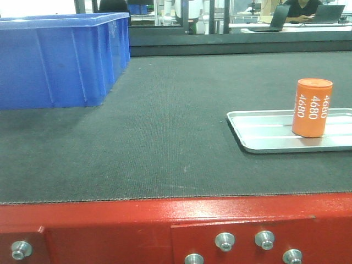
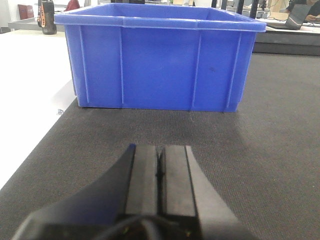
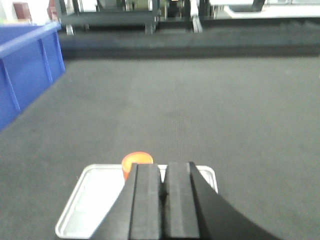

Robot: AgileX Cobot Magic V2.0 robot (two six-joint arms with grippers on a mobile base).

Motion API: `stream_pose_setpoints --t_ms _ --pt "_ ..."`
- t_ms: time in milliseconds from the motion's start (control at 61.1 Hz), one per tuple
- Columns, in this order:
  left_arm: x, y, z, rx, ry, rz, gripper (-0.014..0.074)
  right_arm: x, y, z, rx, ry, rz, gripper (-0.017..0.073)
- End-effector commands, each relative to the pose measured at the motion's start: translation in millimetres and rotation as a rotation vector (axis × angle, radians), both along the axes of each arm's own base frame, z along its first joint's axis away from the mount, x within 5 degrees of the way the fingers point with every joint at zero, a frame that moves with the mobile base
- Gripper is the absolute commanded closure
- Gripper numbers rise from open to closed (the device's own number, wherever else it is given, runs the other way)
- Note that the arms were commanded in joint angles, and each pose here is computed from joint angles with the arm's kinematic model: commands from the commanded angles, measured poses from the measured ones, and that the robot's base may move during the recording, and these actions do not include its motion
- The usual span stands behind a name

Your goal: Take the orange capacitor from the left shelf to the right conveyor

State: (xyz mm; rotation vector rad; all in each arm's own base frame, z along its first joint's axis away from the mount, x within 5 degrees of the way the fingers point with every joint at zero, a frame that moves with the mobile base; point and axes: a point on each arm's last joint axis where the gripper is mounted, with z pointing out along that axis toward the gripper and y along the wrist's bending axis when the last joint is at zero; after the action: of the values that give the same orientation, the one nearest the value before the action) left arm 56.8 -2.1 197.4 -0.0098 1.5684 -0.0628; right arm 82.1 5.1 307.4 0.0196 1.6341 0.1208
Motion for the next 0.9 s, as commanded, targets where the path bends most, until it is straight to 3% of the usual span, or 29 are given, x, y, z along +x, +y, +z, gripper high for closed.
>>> stream_pose_setpoints --t_ms 0,655,884 --pt "-1.4 0.3 10.2 -0.007 -0.104 0.0 0.072 -6.4 0.8 18.3 0.008 -0.119 0.017 0.0505" --pt "-1.4 0.3 10.2 -0.007 -0.104 0.0 0.072 -4.0 0.8 8.7 0.002 -0.085 0.014 0.0505" --pt "-1.4 0.3 10.2 -0.007 -0.104 0.0 0.072 -1.3 1.5 -9.5 -0.06 -0.046 0.021 0.0505"
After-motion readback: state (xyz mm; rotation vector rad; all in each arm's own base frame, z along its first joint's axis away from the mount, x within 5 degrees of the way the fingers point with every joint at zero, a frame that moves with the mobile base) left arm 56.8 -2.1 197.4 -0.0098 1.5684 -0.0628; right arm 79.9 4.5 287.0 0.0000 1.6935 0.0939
